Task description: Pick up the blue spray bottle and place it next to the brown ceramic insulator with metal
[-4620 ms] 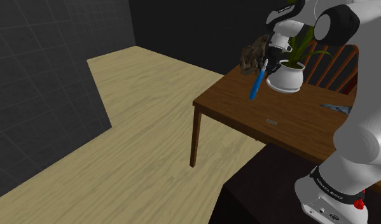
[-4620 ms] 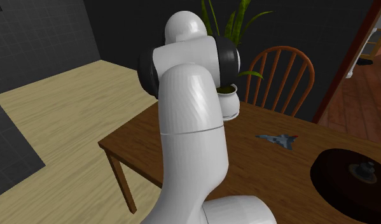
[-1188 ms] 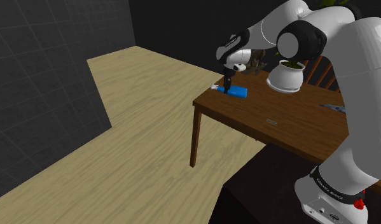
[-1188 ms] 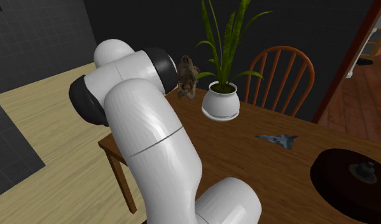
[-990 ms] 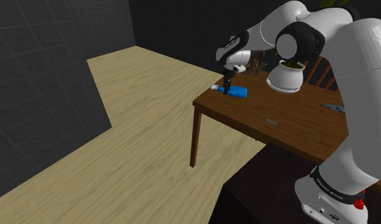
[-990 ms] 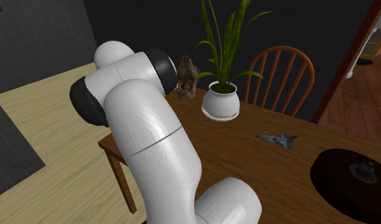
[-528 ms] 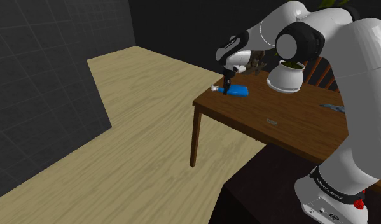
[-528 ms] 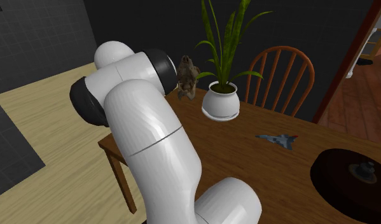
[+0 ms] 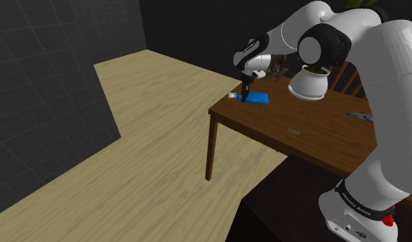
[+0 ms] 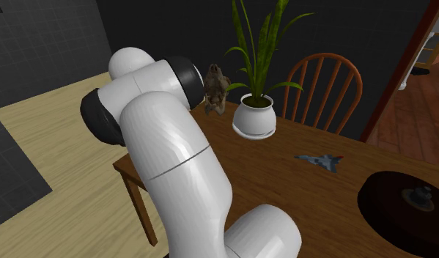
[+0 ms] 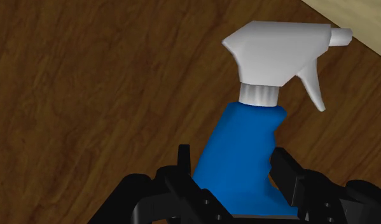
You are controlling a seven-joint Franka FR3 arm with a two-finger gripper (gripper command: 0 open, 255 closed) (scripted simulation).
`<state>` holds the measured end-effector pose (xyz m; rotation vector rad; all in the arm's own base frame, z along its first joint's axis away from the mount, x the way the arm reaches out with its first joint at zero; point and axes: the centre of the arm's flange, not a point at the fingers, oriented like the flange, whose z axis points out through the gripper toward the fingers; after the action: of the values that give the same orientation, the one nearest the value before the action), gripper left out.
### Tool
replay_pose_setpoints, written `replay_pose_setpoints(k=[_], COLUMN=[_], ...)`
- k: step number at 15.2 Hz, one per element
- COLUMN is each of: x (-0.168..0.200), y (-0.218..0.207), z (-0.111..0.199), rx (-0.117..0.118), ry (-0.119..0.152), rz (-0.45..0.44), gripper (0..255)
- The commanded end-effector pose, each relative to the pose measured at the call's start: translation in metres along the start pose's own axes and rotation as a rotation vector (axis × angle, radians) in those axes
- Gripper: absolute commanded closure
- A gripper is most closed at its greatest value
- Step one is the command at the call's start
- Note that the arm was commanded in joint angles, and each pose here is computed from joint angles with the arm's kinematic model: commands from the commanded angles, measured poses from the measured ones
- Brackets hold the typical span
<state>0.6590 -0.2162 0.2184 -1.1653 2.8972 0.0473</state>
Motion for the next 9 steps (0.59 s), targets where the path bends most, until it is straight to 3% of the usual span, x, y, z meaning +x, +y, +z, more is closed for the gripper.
replay_pose_setpoints(k=[1,9], x=[0.0,-0.001], y=[0.0,0.001], z=[-0.005,-0.047], rx=[0.0,0.0], ry=[0.0,0.0], rz=[0.0,0.0], gripper=[255,255])
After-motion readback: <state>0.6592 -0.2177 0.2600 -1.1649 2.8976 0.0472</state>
